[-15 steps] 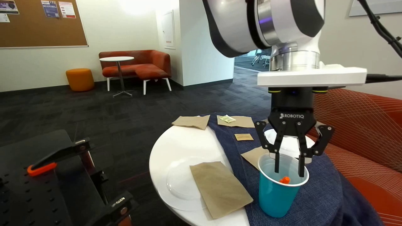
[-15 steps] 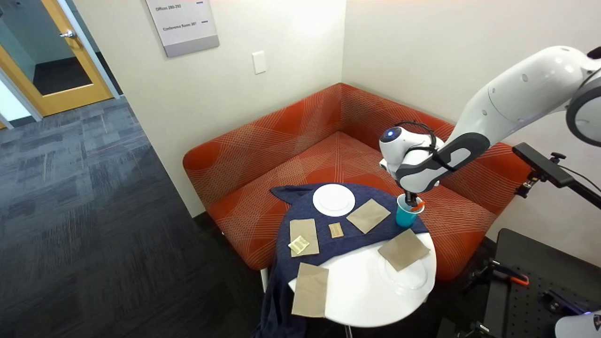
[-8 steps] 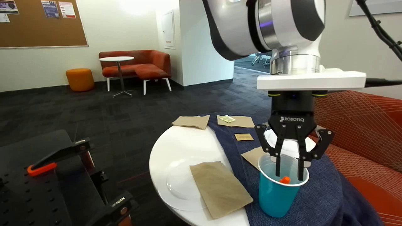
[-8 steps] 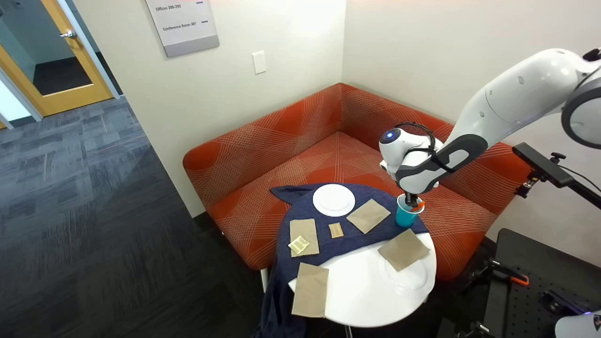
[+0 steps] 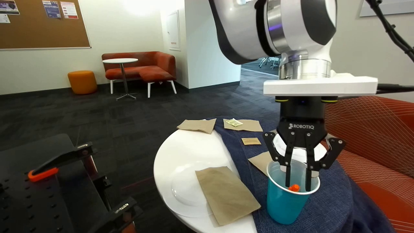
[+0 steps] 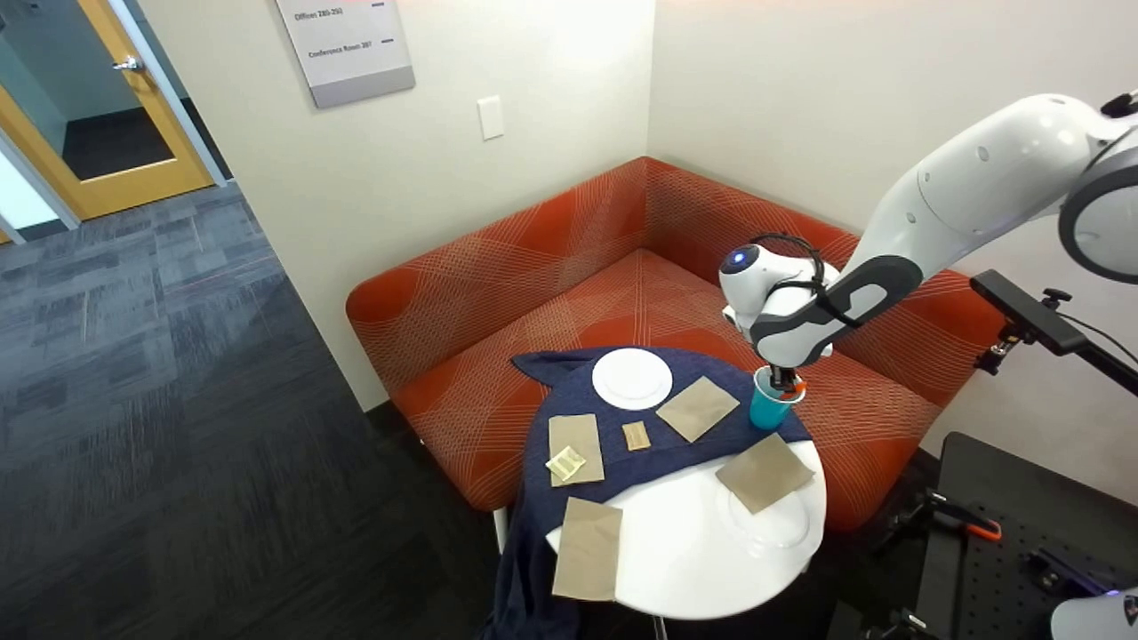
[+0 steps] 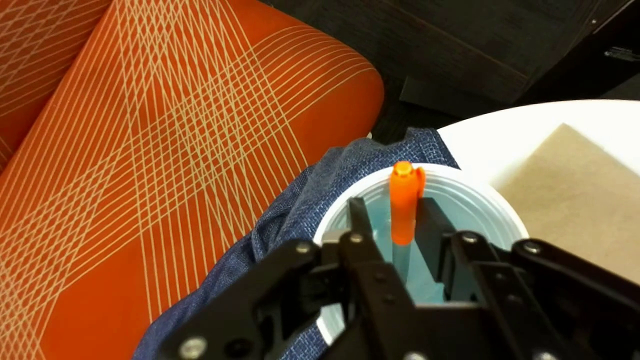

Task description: Remove the marker from the cup and place it on the table and move the cup to the left

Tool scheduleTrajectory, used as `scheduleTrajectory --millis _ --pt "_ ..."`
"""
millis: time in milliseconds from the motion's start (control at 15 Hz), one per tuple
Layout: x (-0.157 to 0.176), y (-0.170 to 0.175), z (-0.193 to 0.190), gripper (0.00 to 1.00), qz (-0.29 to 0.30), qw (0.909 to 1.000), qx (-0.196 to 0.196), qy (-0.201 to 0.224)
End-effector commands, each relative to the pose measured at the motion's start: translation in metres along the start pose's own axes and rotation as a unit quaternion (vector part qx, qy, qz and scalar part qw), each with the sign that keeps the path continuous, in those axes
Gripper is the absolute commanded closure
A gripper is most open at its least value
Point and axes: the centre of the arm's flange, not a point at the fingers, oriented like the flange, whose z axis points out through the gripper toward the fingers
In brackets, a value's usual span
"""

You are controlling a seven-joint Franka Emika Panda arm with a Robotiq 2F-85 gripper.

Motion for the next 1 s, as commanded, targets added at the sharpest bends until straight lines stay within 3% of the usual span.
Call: scheduleTrajectory --millis 0,67,400,667,933 --pt "0.005 -0.001 -0.003 0.89 0.014 0.9997 -0.001 -0.018" --pt "0.006 -0.002 -0.002 1.00 0.015 0.9997 -0.001 -0.020" --pt "0.006 -0.007 -0.009 0.97 0.030 0.9993 0.000 -0.021" --pt "-0.003 -0.010 -0.035 0.97 0.064 0.9979 -0.005 -0.007" --pt "-0.020 -0.009 -0.068 0.97 0.102 0.9945 -0.011 -0.021"
